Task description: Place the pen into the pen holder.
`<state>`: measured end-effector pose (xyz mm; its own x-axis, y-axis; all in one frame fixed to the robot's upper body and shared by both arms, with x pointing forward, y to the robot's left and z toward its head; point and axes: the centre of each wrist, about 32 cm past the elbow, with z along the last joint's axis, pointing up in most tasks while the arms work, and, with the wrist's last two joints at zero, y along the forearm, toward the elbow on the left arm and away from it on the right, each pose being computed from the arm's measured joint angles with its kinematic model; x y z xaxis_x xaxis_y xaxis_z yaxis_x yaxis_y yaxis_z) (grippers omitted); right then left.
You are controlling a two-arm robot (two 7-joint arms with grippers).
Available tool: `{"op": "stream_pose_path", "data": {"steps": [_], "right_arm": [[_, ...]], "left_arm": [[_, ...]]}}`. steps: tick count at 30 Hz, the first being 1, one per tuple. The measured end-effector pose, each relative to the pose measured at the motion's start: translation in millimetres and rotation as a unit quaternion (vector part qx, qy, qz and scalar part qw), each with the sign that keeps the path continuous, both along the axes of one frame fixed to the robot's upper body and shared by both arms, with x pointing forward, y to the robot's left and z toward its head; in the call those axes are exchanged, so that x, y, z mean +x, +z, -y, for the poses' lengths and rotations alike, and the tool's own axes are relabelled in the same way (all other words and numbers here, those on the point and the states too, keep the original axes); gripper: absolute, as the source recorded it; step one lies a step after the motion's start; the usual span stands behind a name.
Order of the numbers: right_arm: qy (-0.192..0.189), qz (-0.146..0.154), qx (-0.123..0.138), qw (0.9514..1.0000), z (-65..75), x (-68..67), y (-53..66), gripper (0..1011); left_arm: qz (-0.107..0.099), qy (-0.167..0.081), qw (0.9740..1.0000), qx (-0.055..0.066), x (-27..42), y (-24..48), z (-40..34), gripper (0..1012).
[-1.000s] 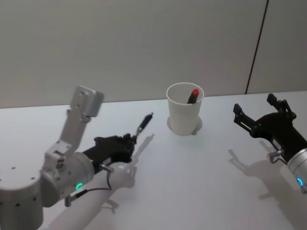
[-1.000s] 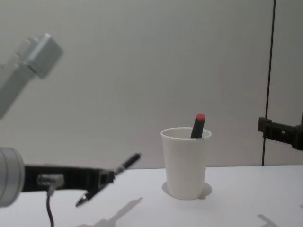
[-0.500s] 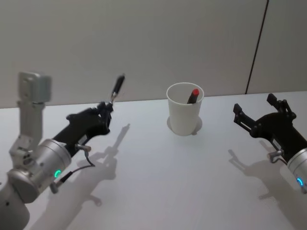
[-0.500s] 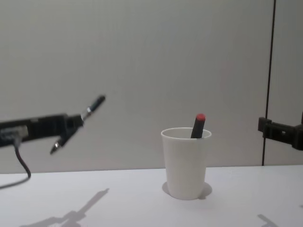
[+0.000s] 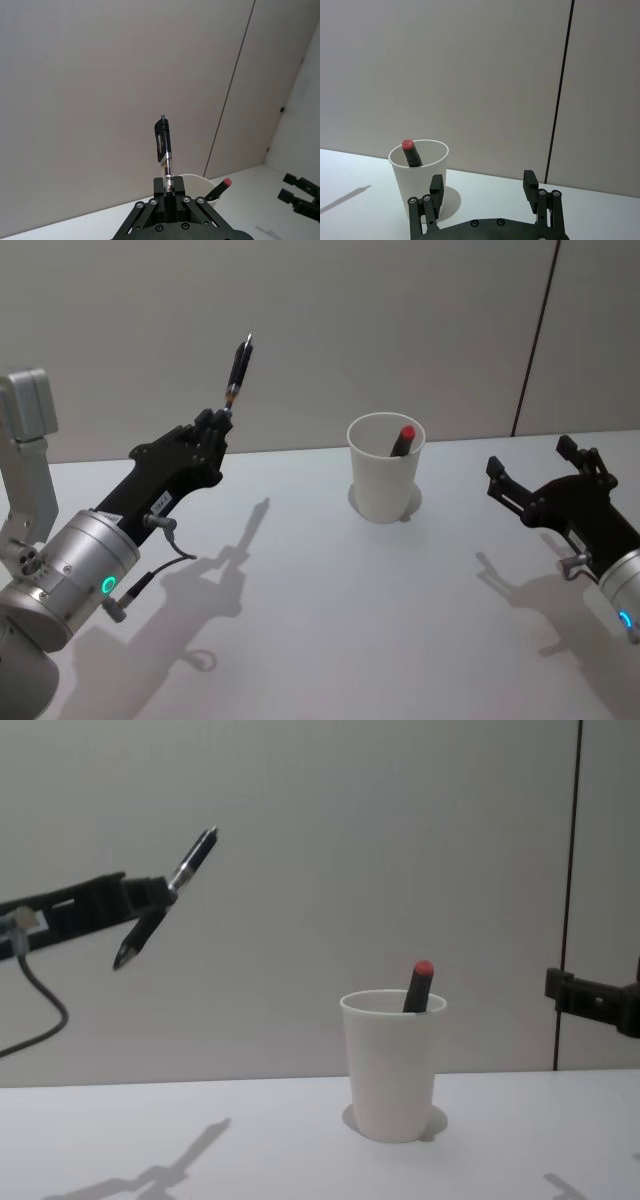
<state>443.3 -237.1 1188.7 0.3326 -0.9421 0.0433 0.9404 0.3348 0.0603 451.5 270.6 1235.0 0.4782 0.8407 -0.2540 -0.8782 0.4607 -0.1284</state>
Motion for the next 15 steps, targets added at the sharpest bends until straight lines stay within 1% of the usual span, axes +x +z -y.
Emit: {"op": "stream_pose_path", "data": {"steps": [4,5,8,9,12,13,15], "right_arm": [[0.000,0.000,0.000,1.0000,0.0,0.0,0.0,1001],[0.000,0.000,0.000,1.0000,0.0,0.0,0.0,1001],[0.000,0.000,0.000,1.0000,0.0,0.0,0.0,1001],[0.000,0.000,0.000,1.0000,0.0,0.0,0.0,1001],[0.000,0.000,0.000,1.0000,0.0,0.0,0.0,1001],[0.000,0.000,0.000,1.0000,0.0,0.0,0.0,1001],[0.000,0.000,0.000,1.0000,0.0,0.0,0.0,1002]], "left_arm": [[0.008,-0.020,0.9997,-0.013,2.5,0.8,1.3,115],[0.011,-0.029,0.9994,-0.017,3.6,0.9,2.1,115],[0.015,-0.043,0.9987,-0.022,5.5,1.0,3.7,116],[0.016,-0.053,0.9981,-0.025,6.8,0.9,4.7,115],[0.017,-0.068,0.9971,-0.029,9.0,0.7,6.5,116],[0.018,-0.078,0.9963,-0.030,10.4,0.6,7.6,115],[0.019,-0.088,0.9955,-0.032,12.4,0.5,8.9,115]]}}
